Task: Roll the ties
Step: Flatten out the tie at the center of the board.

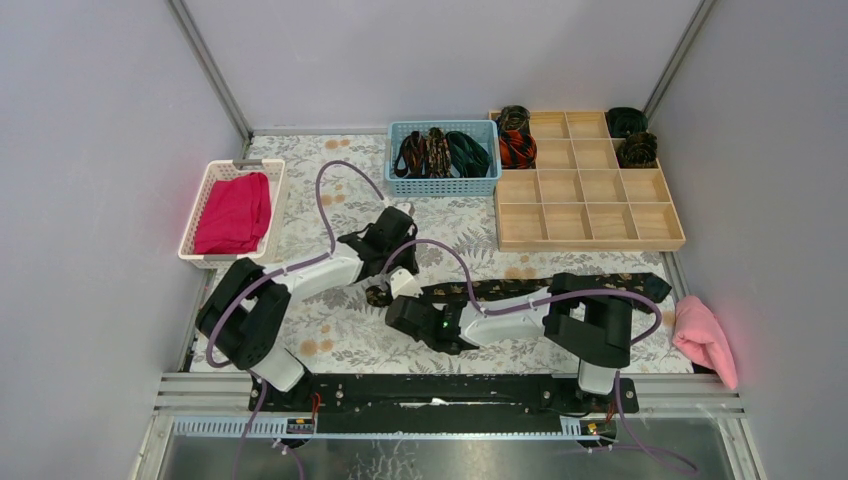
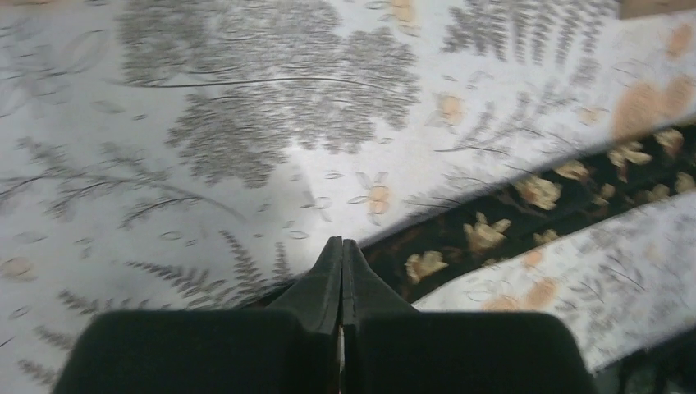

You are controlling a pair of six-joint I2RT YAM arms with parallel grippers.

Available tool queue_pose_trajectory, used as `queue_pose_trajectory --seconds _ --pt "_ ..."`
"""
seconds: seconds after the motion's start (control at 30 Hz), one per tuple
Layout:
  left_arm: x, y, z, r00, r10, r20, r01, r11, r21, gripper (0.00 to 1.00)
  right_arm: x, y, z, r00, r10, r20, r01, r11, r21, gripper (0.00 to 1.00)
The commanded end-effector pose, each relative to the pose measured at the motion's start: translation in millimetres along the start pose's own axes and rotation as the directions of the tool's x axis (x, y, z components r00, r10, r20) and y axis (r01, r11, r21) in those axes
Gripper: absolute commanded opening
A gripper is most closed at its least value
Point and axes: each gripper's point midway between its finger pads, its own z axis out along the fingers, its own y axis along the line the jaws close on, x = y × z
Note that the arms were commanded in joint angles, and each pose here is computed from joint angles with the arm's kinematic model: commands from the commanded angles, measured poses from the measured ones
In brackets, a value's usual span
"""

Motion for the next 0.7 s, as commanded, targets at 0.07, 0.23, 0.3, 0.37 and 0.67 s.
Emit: queue_pose_trajectory --seconds 0.07,0.23,0.3,0.37,0.67 --pt "10 67 -15 0.999 -0.039 0.034 0.047 0.954 -0.297 0.00 -17 36 -1 0.998 0.052 0.043 -0.043 0.982 -0.186 0.00" --pt "21 101 -14 0.994 -0.107 0.030 0.111 0.933 -0.343 0.00 -25 46 1 0.996 0.062 0.057 -0.048 0.974 -0.221 0.00" --pt "23 108 -12 0.993 -0.116 0.028 0.119 0.927 -0.357 0.00 -27 50 2 0.996 0.065 0.060 -0.049 0.972 -0.230 0.00" --pt "24 111 -9 0.993 -0.115 0.023 0.115 0.925 -0.361 0.00 -28 52 4 0.996 0.067 0.061 -0.051 0.971 -0.235 0.00" --pt "41 102 -14 0.991 -0.129 -0.018 0.119 0.950 -0.289 0.00 -30 48 25 0.994 0.080 0.073 -0.066 0.982 -0.176 0.00"
